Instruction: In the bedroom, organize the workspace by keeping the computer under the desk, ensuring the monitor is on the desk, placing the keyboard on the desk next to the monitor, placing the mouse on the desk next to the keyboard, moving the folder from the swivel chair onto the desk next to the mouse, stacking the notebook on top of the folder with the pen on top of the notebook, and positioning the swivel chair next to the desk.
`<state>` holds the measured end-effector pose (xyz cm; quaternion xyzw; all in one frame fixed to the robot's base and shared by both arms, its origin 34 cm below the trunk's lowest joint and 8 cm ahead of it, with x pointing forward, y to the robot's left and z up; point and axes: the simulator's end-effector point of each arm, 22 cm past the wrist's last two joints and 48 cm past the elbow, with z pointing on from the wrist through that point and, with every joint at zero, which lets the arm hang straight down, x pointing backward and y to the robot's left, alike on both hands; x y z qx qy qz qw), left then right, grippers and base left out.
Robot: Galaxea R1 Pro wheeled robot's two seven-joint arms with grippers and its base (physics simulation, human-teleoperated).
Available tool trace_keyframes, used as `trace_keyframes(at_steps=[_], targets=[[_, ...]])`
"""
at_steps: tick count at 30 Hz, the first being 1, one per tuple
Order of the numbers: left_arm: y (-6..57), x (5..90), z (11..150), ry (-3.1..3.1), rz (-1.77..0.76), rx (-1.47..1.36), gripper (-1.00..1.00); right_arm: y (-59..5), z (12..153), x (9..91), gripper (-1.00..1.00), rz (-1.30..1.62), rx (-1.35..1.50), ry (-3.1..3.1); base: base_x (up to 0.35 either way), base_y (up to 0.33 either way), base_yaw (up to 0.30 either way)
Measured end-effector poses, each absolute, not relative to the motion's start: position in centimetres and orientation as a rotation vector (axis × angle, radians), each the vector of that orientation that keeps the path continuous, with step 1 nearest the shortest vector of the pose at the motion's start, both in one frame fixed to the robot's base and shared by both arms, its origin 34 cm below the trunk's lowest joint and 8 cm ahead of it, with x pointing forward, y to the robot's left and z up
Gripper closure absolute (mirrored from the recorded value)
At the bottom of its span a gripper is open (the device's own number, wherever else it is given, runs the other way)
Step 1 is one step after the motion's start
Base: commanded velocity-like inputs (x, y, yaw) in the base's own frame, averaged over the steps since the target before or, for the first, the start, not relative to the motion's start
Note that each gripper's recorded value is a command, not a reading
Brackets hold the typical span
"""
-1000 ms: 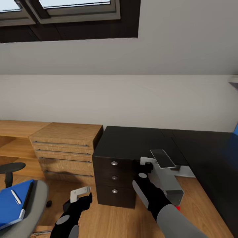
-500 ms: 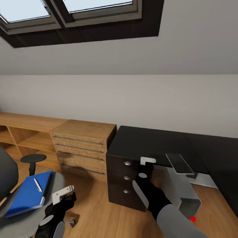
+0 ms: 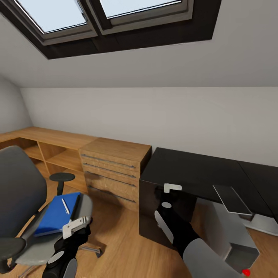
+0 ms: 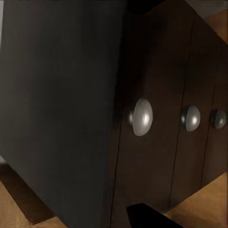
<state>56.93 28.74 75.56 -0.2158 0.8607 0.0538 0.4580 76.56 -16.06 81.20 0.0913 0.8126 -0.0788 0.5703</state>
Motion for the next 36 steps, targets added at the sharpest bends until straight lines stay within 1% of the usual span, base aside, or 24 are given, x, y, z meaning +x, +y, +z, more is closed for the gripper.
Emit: trace_keyframes(at_steps=[8, 13, 19, 36], targets=[[28.7, 57.0, 75.6, 2.120, 0.131, -0.531, -1.00, -16.1, 81.2, 76.6, -1.00, -0.185, 0.215, 1.906, 0.000, 0.011, 0.281], [28.6, 57.0, 75.6, 2.118, 0.130, -0.528, -1.00, -16.1, 81.2, 76.6, -1.00, -0.185, 0.214, 1.906, 0.019, 0.207, 0.281], [27.3, 57.2, 75.8, 2.120, 0.110, -0.495, -1.00, -16.1, 81.2, 76.5, -1.00, -0.185, 0.214, 1.906, 0.140, 0.176, 0.281], [27.0, 57.2, 75.7, 2.126, 0.108, -0.486, -1.00, -16.0, 81.2, 76.6, -1.00, -0.185, 0.212, 1.905, 0.014, 0.009, 0.282]])
